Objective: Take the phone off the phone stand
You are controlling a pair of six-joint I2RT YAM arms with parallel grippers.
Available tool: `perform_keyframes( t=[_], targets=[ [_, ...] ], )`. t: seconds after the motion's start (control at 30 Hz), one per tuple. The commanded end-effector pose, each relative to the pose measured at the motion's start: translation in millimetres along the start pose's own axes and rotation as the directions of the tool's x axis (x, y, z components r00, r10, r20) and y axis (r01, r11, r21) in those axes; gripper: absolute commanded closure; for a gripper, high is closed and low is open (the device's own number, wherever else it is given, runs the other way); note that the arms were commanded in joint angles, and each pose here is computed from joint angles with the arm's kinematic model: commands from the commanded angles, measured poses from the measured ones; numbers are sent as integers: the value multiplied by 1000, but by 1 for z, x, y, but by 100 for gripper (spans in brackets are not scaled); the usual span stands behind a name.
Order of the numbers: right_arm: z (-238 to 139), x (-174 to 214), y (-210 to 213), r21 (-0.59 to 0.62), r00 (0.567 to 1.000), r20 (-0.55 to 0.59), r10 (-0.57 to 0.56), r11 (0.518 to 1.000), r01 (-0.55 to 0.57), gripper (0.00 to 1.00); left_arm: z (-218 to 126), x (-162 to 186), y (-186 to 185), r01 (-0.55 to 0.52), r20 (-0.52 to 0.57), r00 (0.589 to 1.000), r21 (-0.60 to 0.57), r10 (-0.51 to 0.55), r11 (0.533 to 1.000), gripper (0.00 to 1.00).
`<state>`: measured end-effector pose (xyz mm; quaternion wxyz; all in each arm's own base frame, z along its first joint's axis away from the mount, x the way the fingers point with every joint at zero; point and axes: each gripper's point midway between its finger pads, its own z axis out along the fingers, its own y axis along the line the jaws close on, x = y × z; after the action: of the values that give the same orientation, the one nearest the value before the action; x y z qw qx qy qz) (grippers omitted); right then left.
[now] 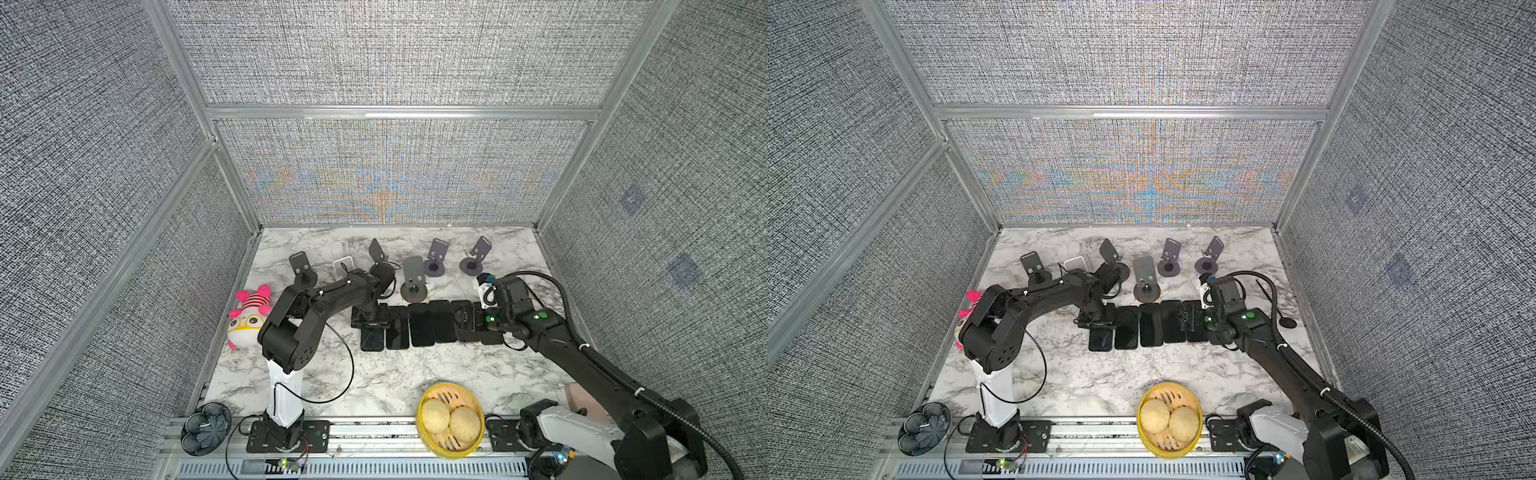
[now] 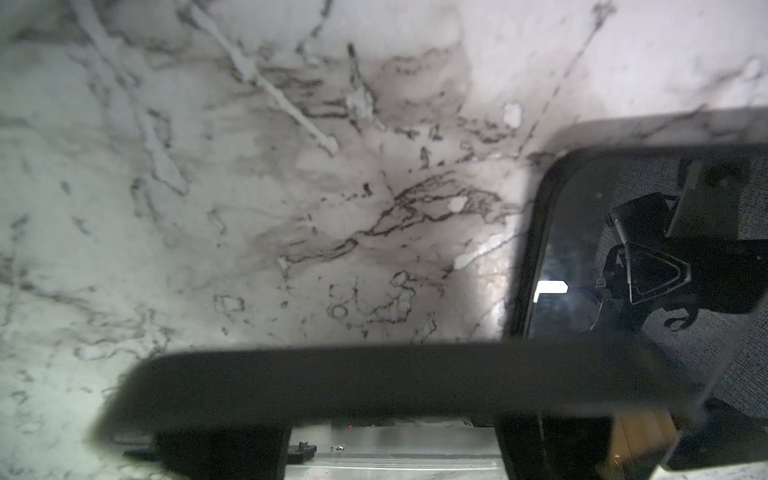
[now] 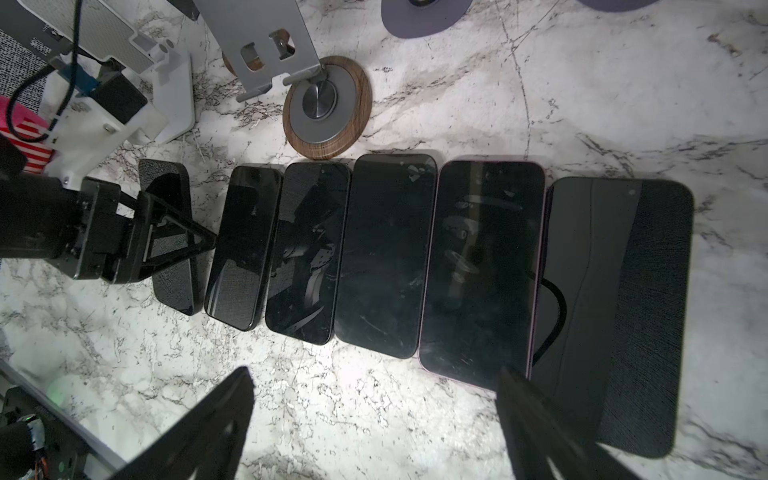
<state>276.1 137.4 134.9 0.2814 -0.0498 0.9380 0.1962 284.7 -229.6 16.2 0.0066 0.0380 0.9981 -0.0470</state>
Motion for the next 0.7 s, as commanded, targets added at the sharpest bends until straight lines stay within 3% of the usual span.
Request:
perform_keyframes(
  t=[0.0,0.37,0.67],
  targets=[
    [-1,-2,1,1,1000,9,-11,1000,11,8,0,-2,1,6,16,1000,-3,-6,1000,22],
    [-3,-2,1,3,1000,13,-10,1000,10,9,-3,-3,2,8,23,1000,-6,-8,1000,15],
    [-4,-5,3,0,1000,15,-13,1000,13,9,-43,-6,8,6,111,994,-16,-4,1000,17]
  ],
)
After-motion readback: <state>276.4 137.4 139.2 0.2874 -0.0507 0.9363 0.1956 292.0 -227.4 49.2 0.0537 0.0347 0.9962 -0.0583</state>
